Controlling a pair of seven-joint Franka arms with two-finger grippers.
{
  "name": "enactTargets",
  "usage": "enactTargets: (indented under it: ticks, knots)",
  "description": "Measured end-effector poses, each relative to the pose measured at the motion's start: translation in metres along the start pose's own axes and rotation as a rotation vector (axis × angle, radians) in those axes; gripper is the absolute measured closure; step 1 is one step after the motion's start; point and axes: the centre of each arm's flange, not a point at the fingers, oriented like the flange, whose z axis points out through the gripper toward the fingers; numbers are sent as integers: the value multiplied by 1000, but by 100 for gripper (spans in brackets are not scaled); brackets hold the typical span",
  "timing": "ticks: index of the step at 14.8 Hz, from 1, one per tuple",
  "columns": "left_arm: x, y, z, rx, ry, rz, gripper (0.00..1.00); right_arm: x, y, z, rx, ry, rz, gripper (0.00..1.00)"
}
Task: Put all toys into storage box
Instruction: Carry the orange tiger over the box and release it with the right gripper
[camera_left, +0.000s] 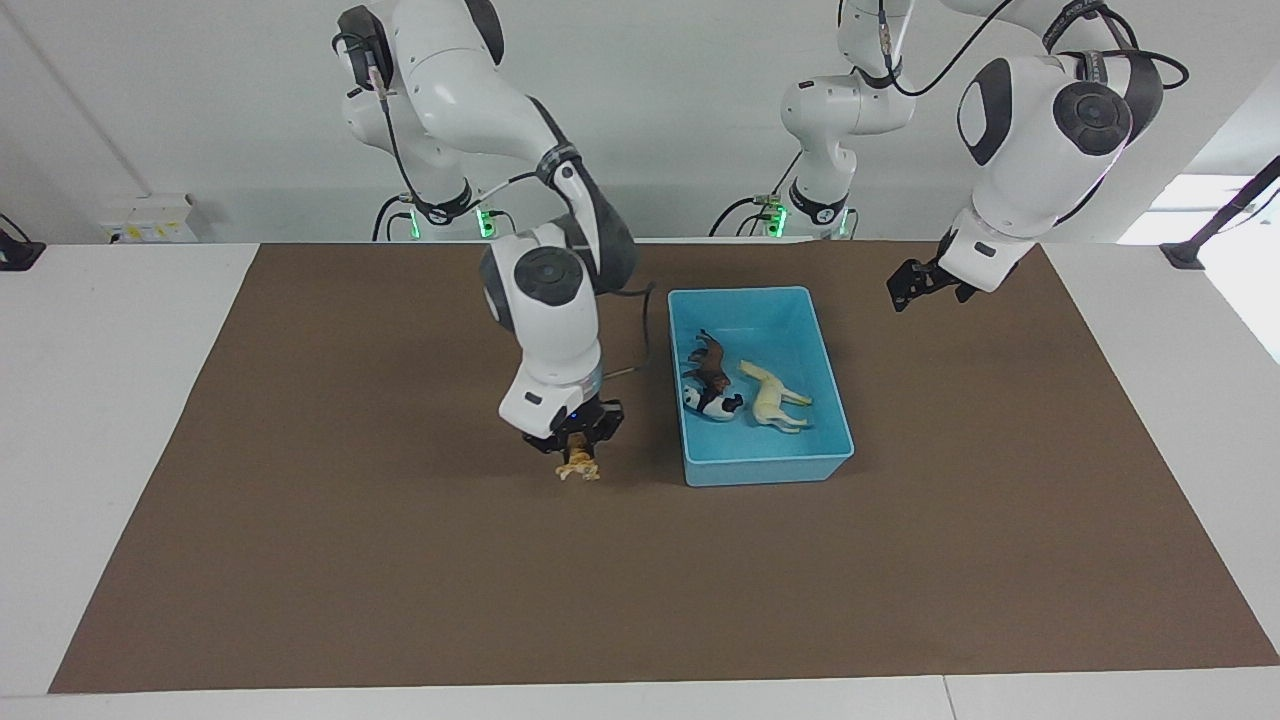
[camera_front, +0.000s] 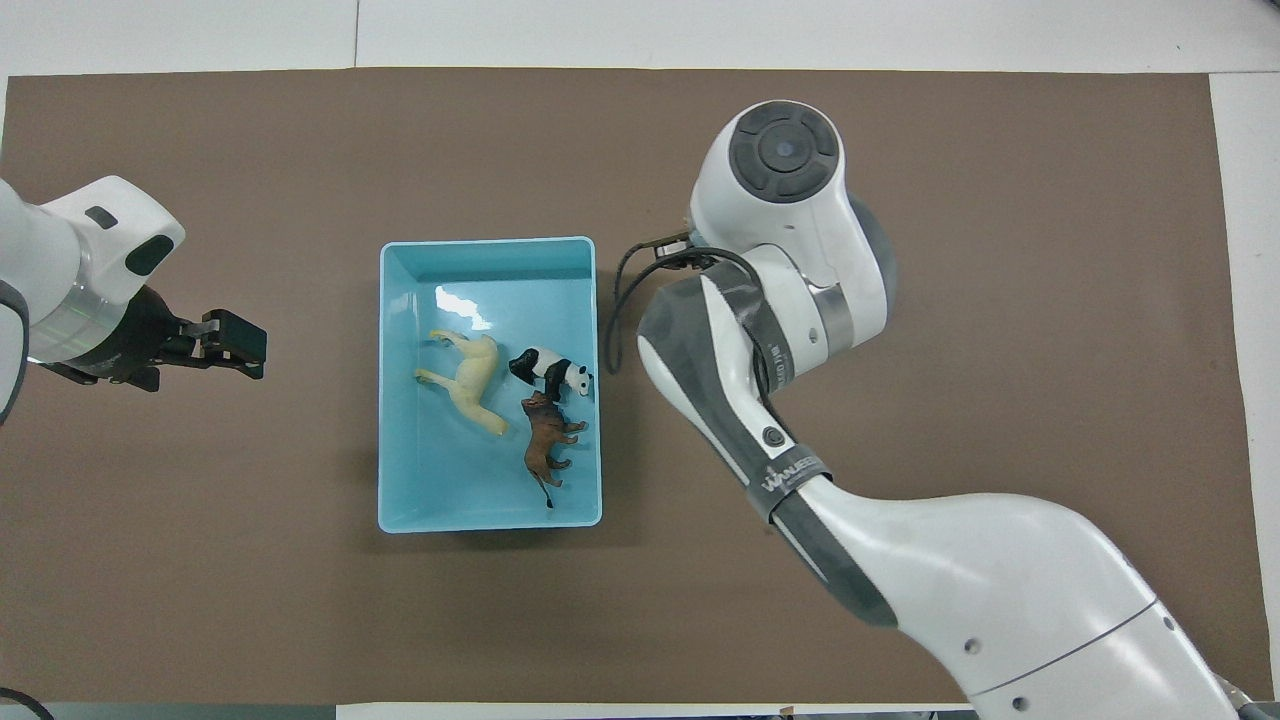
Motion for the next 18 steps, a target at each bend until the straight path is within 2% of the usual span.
enactTargets:
  ticks: [3,6,7,10,11,13,14,16,18]
  knots:
    - [1,-2,-1,-2,6,-3,0,-15,-106,-27,71,84,72,68]
    - [2,-5,-1,-3,7,-9,0,-47,-180,-4,152,136,65,68]
    - [2,-5,-1,-3,7,-9,0,-55,-187,9,159,137,67,63]
    - [2,-5,-1,-3,7,-8,0,-67,-190,21,138,85,142,34]
    - [1,-4,-1,-3,8,-8,0,-65,-186,11,127,70,171,24]
    - [1,-5,-4,-4,15,-9,0,-54,-166,-33,124,81,213,4]
    - [0,-5,-6,-4,19,-9,0,-45,-145,-62,124,94,242,0]
    - [-3,-4,-10,-4,27,-7,0,-24,-70,-119,105,108,287,0]
    - [-3,-2,-13,-5,41,-4,0,-2,32,-154,71,117,190,0]
